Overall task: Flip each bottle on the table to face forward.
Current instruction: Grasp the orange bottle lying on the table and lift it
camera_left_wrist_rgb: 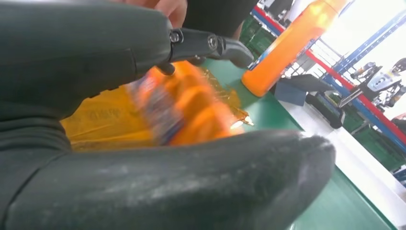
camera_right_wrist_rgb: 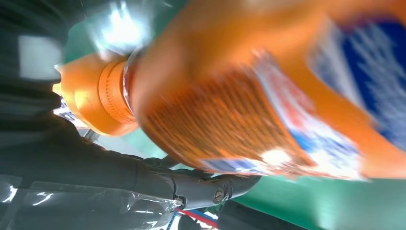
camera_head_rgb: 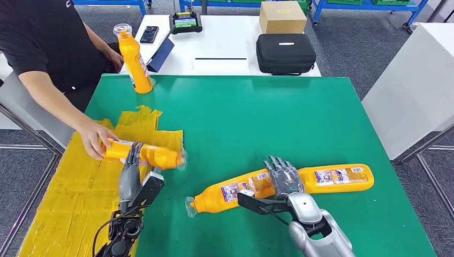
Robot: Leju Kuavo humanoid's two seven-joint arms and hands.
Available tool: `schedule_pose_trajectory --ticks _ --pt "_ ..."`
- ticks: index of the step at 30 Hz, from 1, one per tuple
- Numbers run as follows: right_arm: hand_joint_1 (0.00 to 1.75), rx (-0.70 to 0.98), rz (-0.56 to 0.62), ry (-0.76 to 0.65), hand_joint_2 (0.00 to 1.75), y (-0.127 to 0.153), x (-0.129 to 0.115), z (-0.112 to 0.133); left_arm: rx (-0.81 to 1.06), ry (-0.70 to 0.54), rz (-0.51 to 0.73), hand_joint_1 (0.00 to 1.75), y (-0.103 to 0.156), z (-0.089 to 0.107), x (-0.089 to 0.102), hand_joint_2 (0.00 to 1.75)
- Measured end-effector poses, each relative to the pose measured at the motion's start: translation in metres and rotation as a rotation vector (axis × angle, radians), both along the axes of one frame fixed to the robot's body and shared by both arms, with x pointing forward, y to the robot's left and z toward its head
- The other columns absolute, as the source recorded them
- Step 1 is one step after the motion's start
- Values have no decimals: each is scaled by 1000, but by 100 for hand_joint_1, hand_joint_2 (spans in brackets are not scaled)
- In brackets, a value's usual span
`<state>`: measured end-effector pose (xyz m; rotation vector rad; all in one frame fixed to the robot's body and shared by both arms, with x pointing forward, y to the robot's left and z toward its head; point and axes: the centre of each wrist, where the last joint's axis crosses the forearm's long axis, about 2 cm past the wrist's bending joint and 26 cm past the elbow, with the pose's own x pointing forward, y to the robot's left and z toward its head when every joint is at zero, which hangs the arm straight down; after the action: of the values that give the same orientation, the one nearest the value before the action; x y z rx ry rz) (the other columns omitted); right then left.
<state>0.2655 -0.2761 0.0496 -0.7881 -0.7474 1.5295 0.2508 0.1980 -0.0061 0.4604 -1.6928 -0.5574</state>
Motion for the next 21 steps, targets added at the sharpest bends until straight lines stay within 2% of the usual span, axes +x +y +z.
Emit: schedule_pose_trajectory --ticks 1,2,10,14,16,20,21 --pt "141 1 1 4 175 -1 1 0 -2 1 1 0 0 0 0 0" --pt "175 4 4 10 175 -3 2 -1 -5 1 2 0 0 0 0 0" --pt "171 78 35 64 175 -17 25 -6 -38 0 3 0 1 1 2 0" --pt "0 107 48 67 175 -18 37 -9 -45 -9 0 0 1 2 5 0" --pt "0 112 62 62 175 -16 42 -10 -51 -19 0 0 1 4 7 0" --pt "0 118 83 60 0 -7 49 -11 -59 -30 0 0 1 6 11 0" --pt "0 120 88 60 0 -4 51 -10 -61 -31 1 0 1 6 12 0"
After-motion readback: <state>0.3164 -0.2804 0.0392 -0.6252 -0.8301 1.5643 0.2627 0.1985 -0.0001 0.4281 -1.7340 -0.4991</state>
